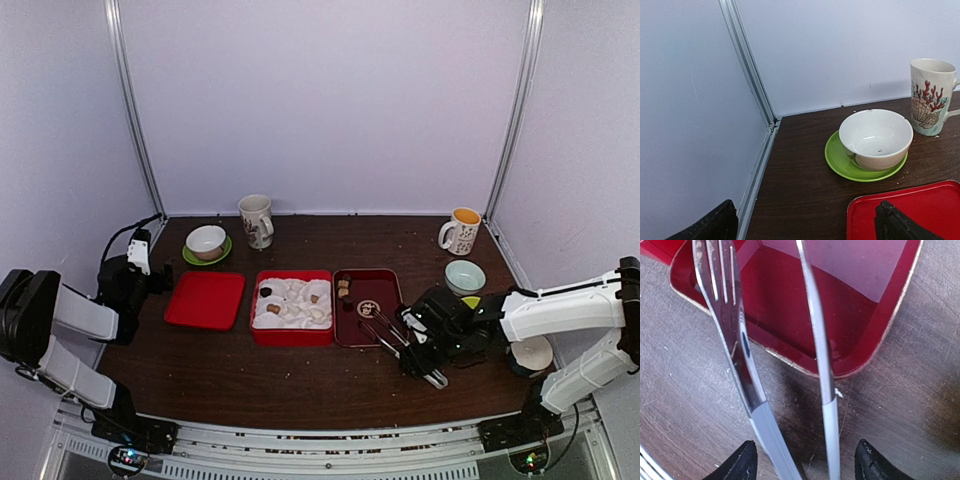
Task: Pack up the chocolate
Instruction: Pick up the clamp from the plate, then pick up the fake chocolate from the plate.
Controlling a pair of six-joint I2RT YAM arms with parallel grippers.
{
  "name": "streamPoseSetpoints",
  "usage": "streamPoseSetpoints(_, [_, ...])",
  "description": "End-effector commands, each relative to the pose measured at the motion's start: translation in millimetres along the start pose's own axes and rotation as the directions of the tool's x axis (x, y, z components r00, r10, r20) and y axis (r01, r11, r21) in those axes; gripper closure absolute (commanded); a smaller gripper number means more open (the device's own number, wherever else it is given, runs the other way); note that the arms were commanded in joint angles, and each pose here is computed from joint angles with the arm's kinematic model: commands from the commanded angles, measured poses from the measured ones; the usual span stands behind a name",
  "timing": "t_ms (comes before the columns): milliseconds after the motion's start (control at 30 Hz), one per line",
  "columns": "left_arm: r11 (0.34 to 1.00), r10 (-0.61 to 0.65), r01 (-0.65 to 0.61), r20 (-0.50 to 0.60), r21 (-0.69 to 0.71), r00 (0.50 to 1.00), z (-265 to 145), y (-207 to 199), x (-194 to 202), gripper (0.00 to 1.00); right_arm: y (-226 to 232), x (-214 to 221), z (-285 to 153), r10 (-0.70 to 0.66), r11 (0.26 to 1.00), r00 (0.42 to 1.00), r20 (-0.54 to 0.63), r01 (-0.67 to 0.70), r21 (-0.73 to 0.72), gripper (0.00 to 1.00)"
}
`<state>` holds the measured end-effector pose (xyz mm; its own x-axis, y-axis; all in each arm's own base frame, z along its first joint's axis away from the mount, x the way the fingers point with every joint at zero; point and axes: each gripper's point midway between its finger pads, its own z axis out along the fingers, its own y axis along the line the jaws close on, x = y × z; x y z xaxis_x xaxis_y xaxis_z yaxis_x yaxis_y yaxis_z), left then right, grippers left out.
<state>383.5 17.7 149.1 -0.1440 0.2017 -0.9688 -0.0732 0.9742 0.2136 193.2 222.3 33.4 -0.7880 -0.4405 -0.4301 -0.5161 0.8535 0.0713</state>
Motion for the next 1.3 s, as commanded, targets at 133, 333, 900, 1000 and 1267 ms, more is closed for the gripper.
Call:
streamPoseSetpoints(133, [1.000,-0.008,0.010,0.057,-0.027,0.998,2.7,7.8,-16.0,0.02,0.5,5.0,3.6,0.030,0.998,0.999,0.017,-0.031,0.053,0.41])
streamPoseSetpoints(333, [1.000,-0.008,0.010,0.056,-0.026,0.998,2.6,7.7,-15.6,0.02,3.5,4.6,3.6,0.032,0.998,0.999,0.033,-0.034,0.049,0.55])
streamPoseSetpoints(900, [1.000,-0.008,0.010,0.056,-0.026,0.998,2.8,7.7,-15.7,0.02,7.8,-39.5,-39.9,-0.007,0.999,0.986,0.168,-0.001,0.052,0.65])
streamPoseSetpoints(1000, [1.000,-0.008,0.010,0.057,-0.026,0.998,2.6,7.8,-15.8,0.02,11.0,-49.1,-42.7,-0.028,0.998,0.985,0.170,0.019,0.055,0.66])
streamPoseSetpoints(1267, [1.000,-0.009,0.010,0.057,-0.026,0.998,2.6,7.5,-15.8,0.02,19.6,-76.6,-42.4,-0.021,0.998,0.981,0.191,0.011,0.054,0.68])
